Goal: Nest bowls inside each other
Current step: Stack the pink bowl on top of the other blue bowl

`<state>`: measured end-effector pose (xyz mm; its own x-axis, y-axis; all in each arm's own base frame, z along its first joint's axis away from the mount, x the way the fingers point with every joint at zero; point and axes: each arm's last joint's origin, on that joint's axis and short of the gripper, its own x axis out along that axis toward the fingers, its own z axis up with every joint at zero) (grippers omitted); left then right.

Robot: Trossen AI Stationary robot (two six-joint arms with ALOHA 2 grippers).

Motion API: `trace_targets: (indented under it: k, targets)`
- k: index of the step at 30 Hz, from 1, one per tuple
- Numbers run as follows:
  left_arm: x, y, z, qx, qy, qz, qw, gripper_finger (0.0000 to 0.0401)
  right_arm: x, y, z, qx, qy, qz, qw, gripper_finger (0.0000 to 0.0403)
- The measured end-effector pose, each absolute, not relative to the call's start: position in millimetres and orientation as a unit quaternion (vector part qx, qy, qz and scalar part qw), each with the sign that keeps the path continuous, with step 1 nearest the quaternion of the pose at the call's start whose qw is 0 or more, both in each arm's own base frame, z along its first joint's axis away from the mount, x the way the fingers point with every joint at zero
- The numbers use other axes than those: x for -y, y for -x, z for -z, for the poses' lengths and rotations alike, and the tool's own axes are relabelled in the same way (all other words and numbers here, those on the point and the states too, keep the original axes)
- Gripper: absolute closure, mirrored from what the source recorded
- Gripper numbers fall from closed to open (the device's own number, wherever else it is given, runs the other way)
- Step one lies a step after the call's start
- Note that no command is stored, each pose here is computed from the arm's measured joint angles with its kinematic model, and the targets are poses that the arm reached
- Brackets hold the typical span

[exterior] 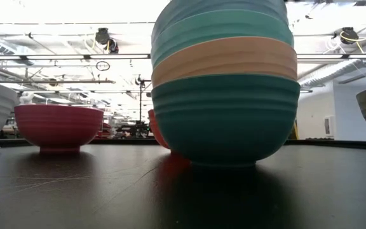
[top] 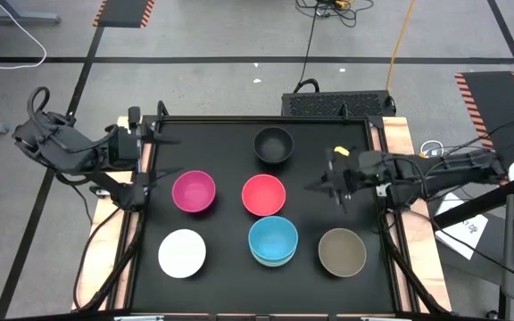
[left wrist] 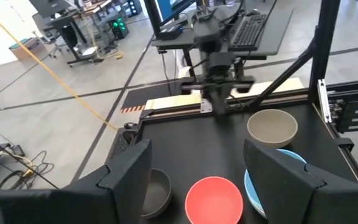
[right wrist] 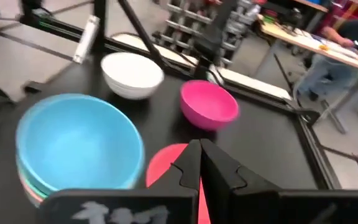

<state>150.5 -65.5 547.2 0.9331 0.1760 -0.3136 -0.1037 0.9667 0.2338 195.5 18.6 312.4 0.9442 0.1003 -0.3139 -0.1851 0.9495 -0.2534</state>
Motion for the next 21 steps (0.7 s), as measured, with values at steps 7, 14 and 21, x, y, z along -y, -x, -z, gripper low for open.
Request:
trace_targets:
  k: [7,14,21]
  targets:
    - [69.2,-146.4,-542.0,-0.191,-0.114,-0.058,0.973,0.0144,10.3,-175.0,-306.4,-0.102,0.116,-0.039,0.987,0.0401]
    - [72.2,-157.9,-521.0,-0.240,-0.107,-0.092,0.960,0.0144,15.8,-166.2,-307.9,-0.097,0.087,-0.030,0.991,0.0401]
    - [64.4,-185.1,-480.9,-0.311,-0.126,-0.174,0.926,0.0144,18.5,-167.1,-306.4,-0.104,0.066,-0.020,0.992,0.0369]
